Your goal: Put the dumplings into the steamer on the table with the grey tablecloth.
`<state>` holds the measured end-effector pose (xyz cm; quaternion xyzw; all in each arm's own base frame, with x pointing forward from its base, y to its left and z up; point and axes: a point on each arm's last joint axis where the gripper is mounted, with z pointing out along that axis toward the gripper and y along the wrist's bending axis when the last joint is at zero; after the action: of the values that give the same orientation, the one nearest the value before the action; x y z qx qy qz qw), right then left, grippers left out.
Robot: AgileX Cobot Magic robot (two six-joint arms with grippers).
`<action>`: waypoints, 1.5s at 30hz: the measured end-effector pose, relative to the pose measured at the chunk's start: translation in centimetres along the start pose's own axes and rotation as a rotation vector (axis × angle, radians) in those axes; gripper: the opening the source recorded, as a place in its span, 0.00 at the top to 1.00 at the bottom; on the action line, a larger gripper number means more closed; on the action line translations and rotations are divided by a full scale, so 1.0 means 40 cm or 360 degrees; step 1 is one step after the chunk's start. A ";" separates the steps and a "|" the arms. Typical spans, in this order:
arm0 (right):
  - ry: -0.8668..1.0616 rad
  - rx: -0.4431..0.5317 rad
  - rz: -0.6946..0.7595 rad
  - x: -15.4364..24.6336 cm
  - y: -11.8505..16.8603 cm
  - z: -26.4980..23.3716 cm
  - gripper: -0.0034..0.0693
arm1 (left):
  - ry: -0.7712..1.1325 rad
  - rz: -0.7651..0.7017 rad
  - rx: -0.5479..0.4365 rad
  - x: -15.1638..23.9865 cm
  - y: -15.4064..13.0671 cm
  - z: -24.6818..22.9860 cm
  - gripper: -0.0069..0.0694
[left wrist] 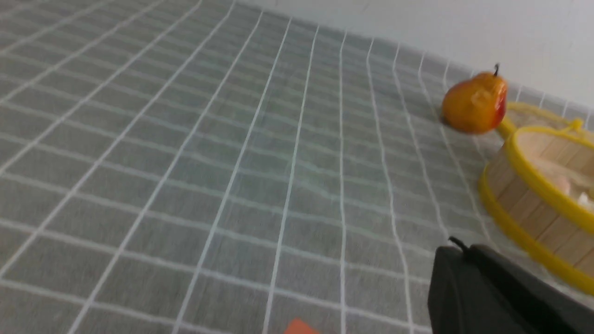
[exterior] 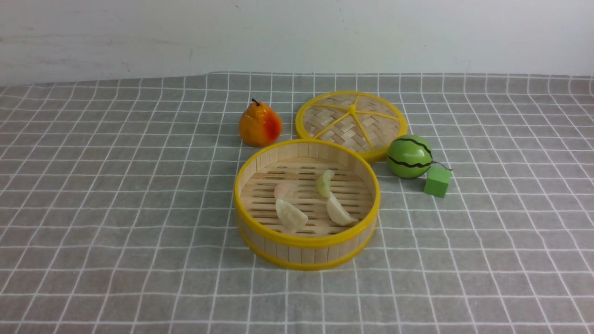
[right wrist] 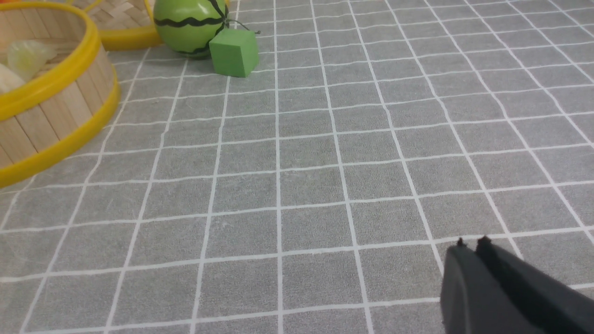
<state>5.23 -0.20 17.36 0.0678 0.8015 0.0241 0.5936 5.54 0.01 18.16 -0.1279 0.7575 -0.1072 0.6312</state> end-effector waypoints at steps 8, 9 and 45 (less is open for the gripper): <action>0.0000 0.0000 0.0000 0.000 0.000 0.000 0.91 | 0.0183 0.0277 -0.0046 0.027 0.009 -0.001 0.93; 0.0000 0.0000 0.0000 0.000 0.000 0.000 0.91 | 0.0186 0.0290 -0.0045 0.027 0.009 -0.001 0.93; 0.0000 0.0000 0.0000 0.000 0.000 0.000 0.89 | 0.0202 0.0304 -0.0040 0.030 0.009 -0.001 0.93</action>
<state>5.23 -0.20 17.36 0.0678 0.8015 0.0241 0.5936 5.26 -0.04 16.95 -0.0562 0.8059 -0.0449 0.5876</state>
